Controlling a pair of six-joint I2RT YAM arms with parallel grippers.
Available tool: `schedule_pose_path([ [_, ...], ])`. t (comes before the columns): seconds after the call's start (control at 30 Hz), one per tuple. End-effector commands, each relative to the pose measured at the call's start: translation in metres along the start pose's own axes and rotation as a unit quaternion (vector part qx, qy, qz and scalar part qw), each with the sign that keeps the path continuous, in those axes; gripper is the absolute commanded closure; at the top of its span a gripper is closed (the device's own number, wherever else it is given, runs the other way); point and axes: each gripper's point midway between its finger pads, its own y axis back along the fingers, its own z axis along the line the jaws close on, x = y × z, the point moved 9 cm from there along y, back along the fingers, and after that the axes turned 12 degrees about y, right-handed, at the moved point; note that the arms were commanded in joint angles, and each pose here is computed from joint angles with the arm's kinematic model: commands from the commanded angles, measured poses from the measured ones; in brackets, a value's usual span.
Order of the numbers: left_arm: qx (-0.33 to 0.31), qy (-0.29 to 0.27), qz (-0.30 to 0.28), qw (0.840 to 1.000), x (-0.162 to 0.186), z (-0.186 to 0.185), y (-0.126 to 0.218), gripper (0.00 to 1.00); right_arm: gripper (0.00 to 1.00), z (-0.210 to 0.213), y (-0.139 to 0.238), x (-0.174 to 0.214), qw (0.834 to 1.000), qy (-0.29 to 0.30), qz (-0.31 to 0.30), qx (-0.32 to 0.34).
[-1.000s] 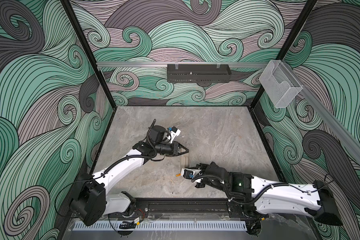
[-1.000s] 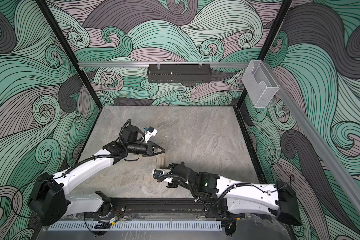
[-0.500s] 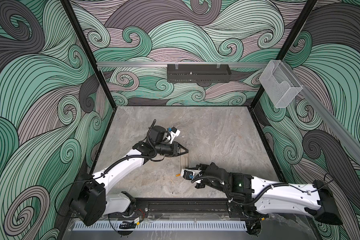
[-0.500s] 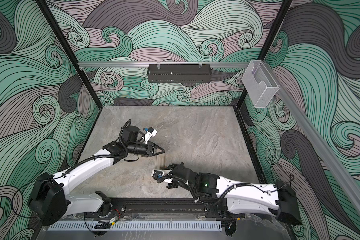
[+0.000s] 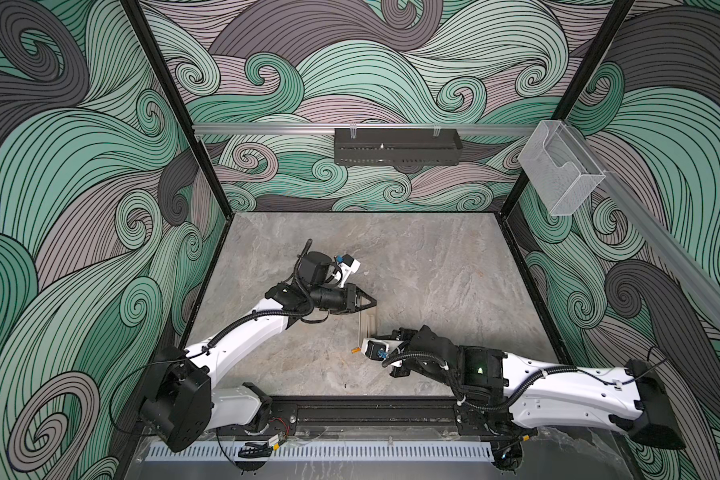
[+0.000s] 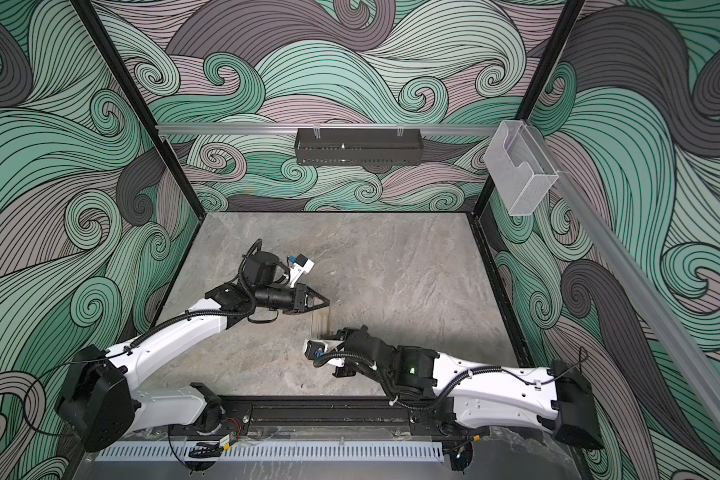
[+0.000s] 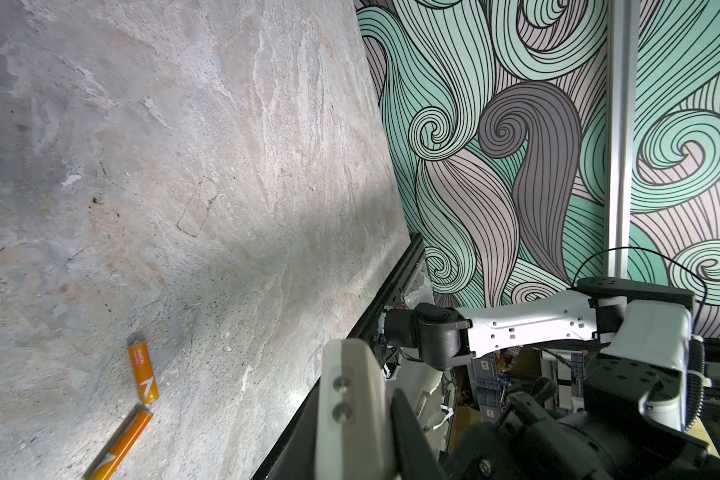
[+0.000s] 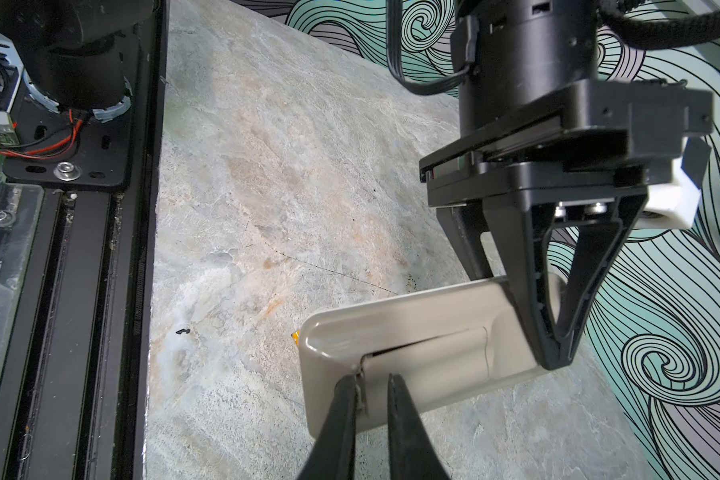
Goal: Load the batteries into the remote control
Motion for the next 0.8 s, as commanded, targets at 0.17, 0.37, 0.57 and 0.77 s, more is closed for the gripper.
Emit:
schedule_pose_path([
  [0.17,0.002,0.001,0.024,1.000,0.0081,-0.0036,0.0015,1.00,0.82,-0.0120,0.0049,-0.0040,0.999,-0.002,-0.008,0.048],
  [0.37,0.003,0.000,0.023,1.000,0.0080,-0.0050,0.0024,1.00,0.80,-0.0117,0.0044,-0.0045,0.999,-0.002,-0.010,0.047],
  [0.57,0.004,0.000,0.020,1.000,0.0071,-0.0058,0.0024,1.00,0.76,-0.0111,0.0025,-0.0056,0.999,0.000,-0.013,0.044],
  [0.77,0.002,0.000,0.016,1.000,0.0061,-0.0067,0.0040,1.00,0.71,-0.0113,0.0032,-0.0063,0.999,0.000,-0.017,0.044],
])
